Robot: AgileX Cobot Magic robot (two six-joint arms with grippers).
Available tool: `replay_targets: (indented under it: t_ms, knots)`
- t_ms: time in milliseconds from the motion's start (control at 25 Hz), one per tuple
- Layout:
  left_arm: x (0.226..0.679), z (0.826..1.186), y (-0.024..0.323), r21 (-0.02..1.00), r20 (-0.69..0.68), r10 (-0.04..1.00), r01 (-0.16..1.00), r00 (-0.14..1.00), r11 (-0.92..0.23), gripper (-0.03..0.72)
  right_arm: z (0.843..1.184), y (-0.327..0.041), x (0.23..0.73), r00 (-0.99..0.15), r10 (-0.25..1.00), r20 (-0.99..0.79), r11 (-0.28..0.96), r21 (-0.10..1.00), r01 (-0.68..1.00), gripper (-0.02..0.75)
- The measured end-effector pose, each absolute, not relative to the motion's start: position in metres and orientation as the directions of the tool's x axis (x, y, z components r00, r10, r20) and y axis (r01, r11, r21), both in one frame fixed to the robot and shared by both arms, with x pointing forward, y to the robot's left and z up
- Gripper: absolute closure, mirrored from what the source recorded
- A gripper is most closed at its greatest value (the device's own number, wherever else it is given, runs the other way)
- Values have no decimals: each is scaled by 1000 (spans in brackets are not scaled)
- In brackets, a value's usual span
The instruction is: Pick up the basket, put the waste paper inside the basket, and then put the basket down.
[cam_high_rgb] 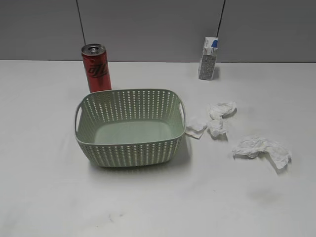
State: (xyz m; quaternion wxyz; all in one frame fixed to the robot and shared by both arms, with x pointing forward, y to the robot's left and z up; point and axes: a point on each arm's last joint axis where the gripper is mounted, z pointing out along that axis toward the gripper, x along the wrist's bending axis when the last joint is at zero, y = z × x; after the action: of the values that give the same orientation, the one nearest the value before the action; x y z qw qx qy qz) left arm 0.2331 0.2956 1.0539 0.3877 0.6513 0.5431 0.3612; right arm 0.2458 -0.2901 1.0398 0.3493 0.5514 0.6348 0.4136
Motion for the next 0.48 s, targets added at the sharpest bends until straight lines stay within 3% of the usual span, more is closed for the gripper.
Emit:
replay_targets:
  t_ms: [480]
  knots:
    - [233,1054,296,897,49,988,427,149,-109,132,1040,-290,246,-148,989,14,49,910,411,158]
